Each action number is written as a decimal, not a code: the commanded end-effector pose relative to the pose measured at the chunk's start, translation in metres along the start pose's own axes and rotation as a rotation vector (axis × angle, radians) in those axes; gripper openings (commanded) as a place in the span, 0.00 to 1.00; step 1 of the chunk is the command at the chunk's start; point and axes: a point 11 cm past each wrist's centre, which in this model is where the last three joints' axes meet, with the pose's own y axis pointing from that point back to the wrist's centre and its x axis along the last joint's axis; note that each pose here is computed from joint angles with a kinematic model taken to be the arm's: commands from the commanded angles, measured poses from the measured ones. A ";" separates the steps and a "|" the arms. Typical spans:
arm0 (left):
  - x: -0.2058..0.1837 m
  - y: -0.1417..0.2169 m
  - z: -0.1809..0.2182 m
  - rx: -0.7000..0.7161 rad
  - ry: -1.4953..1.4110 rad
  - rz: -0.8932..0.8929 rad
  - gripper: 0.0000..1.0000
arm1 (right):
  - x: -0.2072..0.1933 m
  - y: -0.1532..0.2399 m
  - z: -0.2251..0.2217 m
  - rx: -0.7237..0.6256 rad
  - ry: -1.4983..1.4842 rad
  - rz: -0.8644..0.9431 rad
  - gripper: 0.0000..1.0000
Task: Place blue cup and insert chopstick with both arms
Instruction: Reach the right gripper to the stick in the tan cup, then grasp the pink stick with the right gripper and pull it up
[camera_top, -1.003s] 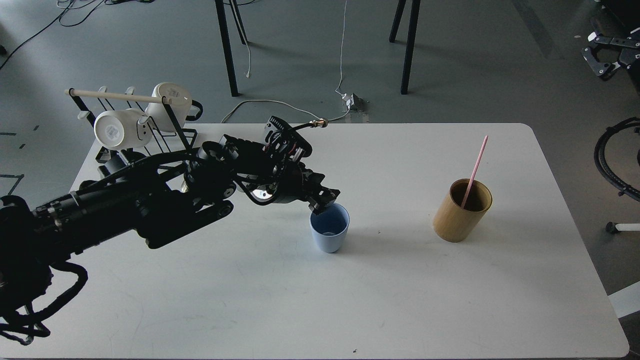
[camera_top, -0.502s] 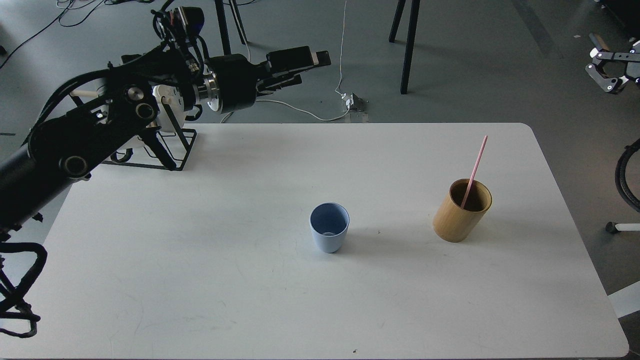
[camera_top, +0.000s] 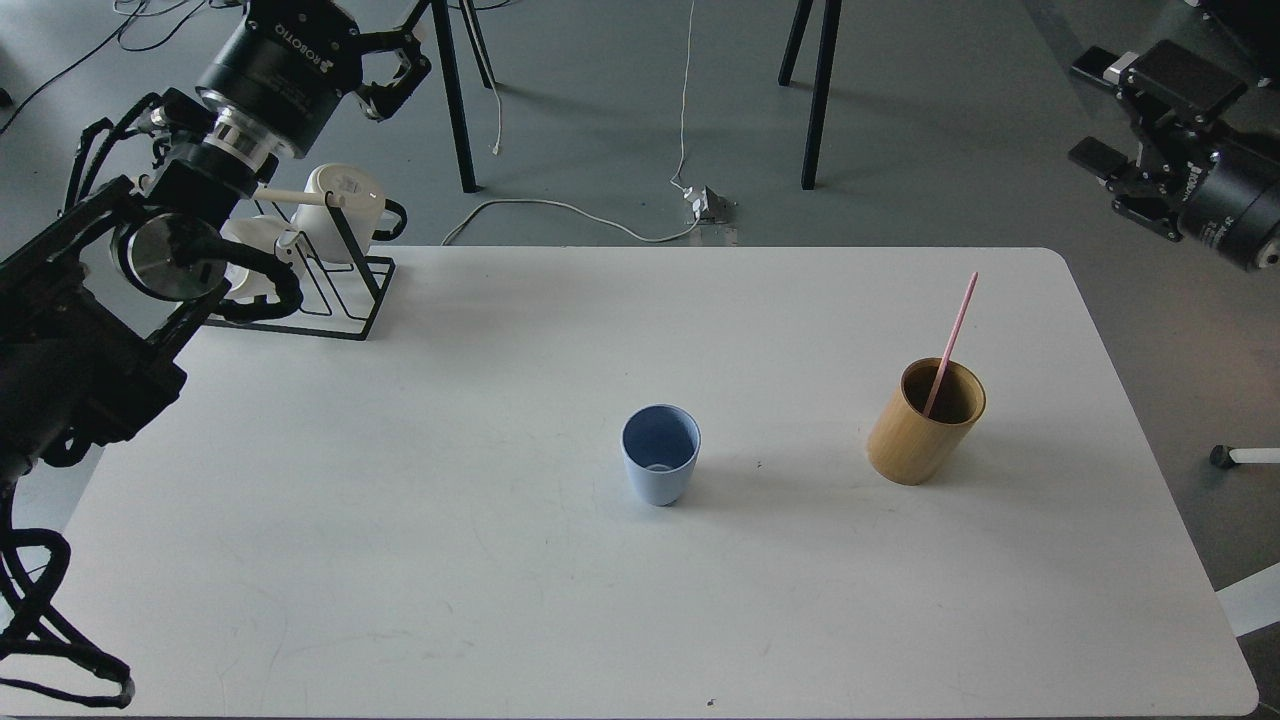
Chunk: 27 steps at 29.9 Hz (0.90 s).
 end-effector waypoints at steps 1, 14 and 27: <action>0.043 0.023 0.004 -0.043 0.011 0.134 0.99 | -0.020 -0.008 0.011 -0.054 0.274 -0.016 0.99; 0.091 0.056 -0.009 -0.031 -0.005 0.300 0.99 | -0.112 -0.029 0.078 -0.160 0.547 -0.203 0.73; 0.094 0.059 0.003 -0.036 -0.027 0.309 0.99 | -0.135 -0.036 0.089 -0.174 0.550 -0.256 0.17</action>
